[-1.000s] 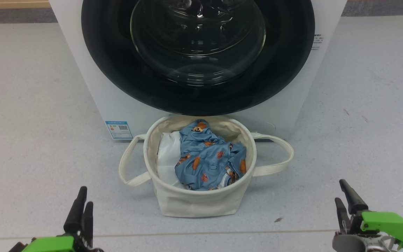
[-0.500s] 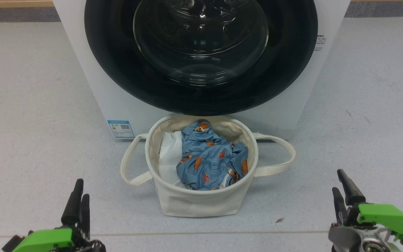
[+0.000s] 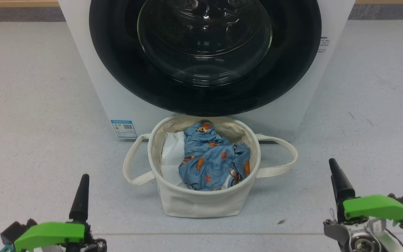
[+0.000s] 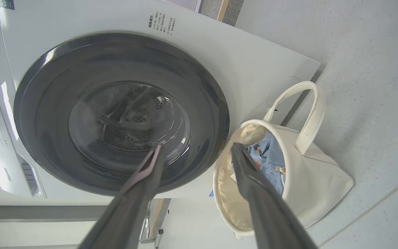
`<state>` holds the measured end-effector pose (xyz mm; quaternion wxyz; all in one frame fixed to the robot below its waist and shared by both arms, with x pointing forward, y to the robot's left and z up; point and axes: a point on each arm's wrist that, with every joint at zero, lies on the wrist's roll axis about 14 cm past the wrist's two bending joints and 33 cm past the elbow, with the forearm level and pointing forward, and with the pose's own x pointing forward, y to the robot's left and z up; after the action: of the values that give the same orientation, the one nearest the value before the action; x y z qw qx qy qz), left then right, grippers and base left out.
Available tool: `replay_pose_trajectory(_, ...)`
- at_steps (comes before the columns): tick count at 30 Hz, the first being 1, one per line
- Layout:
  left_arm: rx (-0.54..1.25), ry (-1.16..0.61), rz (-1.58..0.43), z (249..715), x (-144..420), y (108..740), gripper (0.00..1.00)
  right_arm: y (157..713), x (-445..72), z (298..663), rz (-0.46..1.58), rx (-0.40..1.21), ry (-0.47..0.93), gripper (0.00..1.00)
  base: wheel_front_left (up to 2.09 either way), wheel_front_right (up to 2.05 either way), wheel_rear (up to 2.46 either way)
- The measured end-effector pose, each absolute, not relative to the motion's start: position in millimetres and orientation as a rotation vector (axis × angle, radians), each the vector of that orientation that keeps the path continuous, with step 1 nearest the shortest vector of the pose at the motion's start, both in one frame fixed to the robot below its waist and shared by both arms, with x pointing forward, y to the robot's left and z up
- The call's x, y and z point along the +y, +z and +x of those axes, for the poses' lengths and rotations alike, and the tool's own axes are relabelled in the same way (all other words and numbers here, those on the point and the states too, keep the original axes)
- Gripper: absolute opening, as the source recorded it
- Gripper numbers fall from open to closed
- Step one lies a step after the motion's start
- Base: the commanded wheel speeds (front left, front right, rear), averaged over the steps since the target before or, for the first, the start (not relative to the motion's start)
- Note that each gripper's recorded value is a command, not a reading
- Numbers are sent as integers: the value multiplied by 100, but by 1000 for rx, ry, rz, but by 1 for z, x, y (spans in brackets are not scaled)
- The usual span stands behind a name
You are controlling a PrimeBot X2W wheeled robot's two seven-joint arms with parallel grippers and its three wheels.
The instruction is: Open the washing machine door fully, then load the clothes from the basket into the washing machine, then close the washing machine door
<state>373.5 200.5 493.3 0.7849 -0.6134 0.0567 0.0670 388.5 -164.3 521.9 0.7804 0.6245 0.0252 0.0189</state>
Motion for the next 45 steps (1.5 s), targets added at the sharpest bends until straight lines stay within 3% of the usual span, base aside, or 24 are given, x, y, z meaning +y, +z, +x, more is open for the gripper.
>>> replay_pose_trajectory(21, 116, 146, -893, 376, 211, 497, 100, 538, -136, 396, 964, 17, 195, 100, 0, 0, 0)
replay_pose_trajectory(45, 25, 127, -522, 385, 226, 519, 100, 566, -110, 409, 658, -79, 317, 100, 0, 0, 0)
